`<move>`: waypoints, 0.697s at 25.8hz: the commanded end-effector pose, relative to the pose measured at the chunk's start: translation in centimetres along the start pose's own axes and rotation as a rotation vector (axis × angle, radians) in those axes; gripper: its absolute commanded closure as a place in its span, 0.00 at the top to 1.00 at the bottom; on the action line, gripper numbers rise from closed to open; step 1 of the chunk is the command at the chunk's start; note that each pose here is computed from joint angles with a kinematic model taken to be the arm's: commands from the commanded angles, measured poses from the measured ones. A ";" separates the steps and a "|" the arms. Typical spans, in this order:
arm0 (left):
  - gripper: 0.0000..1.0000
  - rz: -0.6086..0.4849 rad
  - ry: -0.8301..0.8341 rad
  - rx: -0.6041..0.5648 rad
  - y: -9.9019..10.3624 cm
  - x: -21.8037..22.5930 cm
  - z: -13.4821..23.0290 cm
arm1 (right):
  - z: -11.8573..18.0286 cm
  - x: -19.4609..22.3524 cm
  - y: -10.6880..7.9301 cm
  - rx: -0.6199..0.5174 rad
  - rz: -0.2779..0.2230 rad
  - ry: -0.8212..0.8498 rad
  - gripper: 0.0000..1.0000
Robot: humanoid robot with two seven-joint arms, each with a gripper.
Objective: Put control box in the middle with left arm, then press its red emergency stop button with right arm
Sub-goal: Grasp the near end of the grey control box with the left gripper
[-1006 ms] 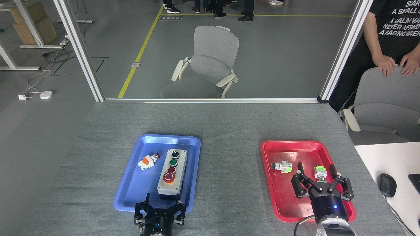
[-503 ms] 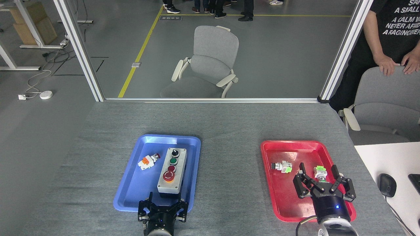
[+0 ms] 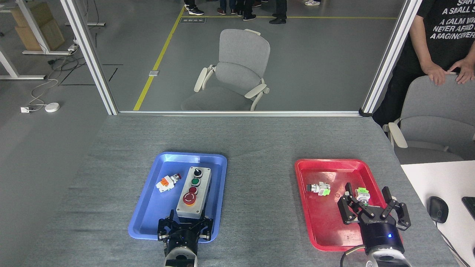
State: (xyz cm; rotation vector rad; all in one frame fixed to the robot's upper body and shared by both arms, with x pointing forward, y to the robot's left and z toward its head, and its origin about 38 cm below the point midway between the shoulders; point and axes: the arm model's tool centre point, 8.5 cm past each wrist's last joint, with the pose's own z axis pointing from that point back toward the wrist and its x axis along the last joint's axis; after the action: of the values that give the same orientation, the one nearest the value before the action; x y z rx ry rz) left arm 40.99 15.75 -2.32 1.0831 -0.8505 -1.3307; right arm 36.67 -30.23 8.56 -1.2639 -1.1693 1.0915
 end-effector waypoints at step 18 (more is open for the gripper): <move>0.96 0.153 -0.052 -0.035 2.1 0.5 -2.7 | 1.2 -4.6 0.7 0.056 -0.014 0.016 0.98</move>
State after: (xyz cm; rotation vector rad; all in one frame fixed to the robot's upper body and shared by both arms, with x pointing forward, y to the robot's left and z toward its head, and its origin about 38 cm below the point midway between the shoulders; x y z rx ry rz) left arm 44.20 15.57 -1.01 0.9856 -0.9147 -1.2643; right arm 35.44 -34.33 8.07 -1.2300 -1.1407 1.0954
